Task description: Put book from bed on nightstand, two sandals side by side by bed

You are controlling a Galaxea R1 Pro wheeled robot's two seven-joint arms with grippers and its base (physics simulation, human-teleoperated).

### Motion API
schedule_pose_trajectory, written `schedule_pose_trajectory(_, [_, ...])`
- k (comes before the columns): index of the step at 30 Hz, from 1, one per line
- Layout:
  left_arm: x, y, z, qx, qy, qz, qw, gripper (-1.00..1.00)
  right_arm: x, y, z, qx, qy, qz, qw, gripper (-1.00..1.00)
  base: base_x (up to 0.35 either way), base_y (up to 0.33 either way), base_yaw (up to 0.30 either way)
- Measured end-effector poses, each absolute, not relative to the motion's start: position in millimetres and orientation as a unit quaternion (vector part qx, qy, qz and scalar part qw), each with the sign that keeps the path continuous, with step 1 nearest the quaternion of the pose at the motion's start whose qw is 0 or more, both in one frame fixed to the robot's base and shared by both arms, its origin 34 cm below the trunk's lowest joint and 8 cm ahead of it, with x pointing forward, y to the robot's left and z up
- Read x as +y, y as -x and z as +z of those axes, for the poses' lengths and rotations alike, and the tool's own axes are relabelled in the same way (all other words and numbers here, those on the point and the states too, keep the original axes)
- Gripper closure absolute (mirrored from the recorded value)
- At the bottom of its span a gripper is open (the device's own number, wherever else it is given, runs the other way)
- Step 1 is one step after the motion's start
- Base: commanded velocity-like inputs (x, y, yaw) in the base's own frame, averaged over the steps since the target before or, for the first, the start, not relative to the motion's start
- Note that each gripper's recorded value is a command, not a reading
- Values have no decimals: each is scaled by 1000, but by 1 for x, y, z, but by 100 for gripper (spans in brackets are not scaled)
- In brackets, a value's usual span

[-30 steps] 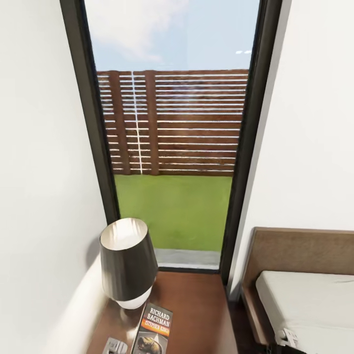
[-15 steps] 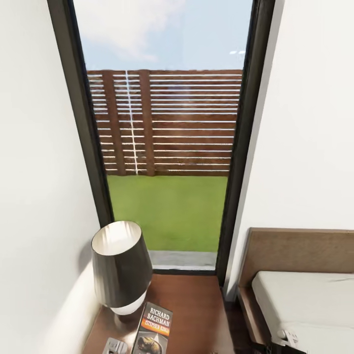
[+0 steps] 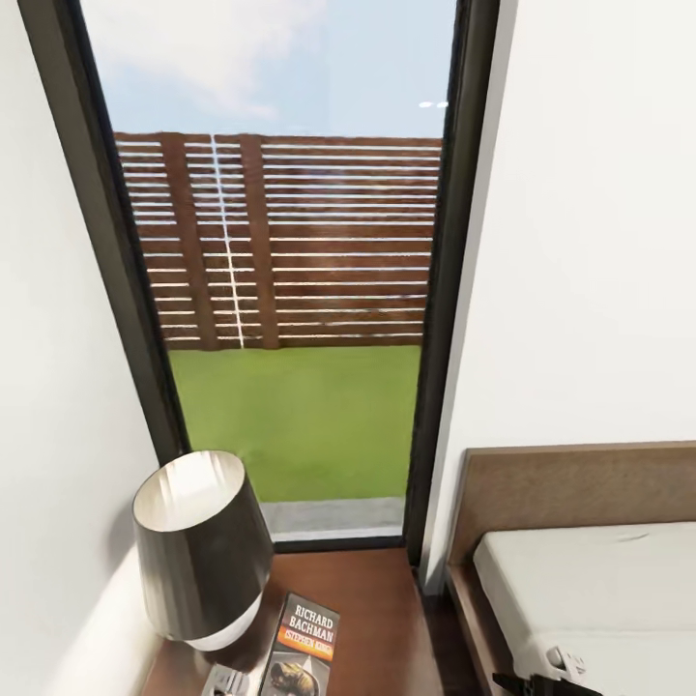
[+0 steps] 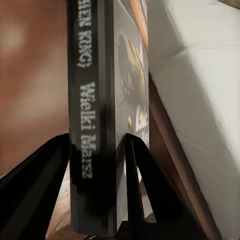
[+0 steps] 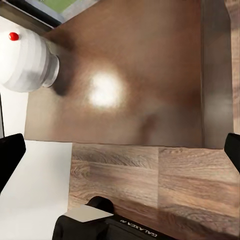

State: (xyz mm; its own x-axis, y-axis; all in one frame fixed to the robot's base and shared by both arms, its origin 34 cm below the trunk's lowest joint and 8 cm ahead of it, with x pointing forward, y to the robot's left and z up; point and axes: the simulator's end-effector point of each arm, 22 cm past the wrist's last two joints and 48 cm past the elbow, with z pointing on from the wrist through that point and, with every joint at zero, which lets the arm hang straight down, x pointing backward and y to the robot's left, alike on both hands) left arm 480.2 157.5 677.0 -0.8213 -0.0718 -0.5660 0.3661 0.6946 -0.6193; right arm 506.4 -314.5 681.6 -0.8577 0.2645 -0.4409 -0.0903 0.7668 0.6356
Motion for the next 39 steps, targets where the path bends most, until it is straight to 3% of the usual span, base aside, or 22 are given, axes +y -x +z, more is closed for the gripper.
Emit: schedule_pose_trajectory(39, [159,-482,679,873,-80,-385,289,100,-315,-507,681,903,-49,338,262,-100,35,0,0])
